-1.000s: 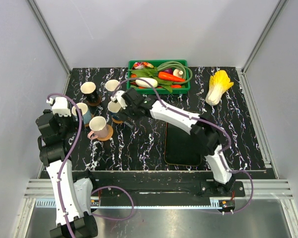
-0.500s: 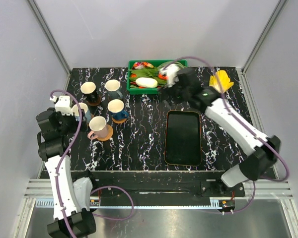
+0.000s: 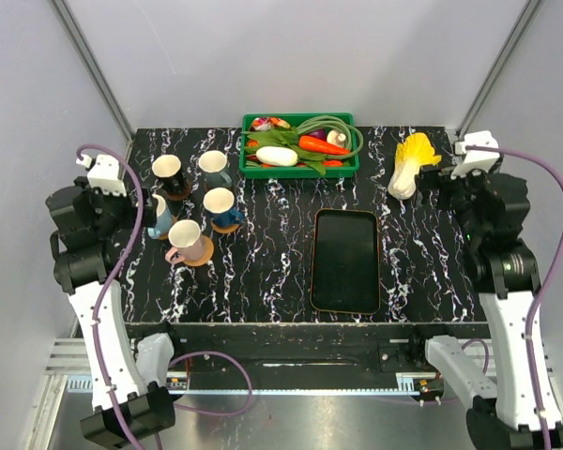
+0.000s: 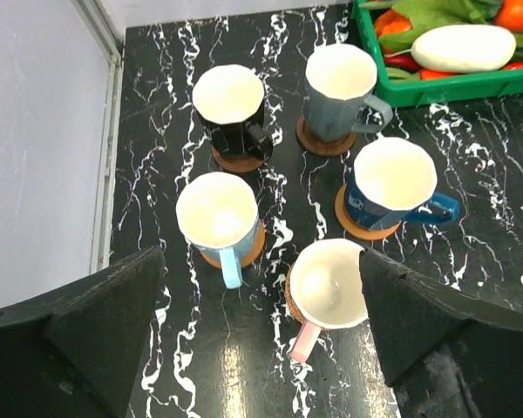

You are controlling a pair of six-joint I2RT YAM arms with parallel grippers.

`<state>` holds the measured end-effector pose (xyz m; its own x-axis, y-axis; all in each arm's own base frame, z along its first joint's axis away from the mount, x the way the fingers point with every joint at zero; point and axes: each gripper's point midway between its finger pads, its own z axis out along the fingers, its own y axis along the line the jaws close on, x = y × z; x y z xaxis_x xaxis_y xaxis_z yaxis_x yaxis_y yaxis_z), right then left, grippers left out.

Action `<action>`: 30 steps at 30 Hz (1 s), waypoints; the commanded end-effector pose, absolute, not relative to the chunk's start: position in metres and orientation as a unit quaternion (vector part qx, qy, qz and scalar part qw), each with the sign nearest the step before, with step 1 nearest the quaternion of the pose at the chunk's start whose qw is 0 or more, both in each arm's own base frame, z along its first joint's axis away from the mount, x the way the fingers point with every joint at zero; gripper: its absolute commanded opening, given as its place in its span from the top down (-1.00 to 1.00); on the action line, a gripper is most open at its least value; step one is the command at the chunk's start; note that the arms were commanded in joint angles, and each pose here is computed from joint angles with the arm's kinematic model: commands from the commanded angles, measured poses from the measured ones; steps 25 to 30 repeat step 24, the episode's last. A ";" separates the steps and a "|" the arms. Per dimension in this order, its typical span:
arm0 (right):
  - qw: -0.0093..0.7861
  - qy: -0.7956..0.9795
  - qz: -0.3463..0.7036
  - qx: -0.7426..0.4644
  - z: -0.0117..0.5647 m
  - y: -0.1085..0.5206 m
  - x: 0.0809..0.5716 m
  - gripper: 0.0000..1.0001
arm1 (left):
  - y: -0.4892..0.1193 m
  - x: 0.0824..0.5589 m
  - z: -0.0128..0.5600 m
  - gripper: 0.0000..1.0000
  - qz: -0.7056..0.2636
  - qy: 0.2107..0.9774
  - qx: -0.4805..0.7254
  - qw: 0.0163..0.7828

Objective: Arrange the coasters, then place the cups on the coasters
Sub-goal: Reset both arms

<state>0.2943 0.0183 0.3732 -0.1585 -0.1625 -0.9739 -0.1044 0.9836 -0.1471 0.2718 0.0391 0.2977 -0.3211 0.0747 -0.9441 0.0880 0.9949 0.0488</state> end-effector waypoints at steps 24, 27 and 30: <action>0.748 0.662 0.014 -0.030 0.457 0.016 0.246 -0.99 | 0.012 0.270 0.339 -0.98 -0.049 0.797 0.095 0.594; 0.748 0.662 0.014 -0.030 0.457 0.016 0.246 -0.99 | 0.012 0.270 0.339 -0.98 -0.049 0.797 0.095 0.594; 0.748 0.662 0.014 -0.030 0.457 0.016 0.246 -0.99 | 0.012 0.270 0.339 -0.98 -0.049 0.797 0.095 0.594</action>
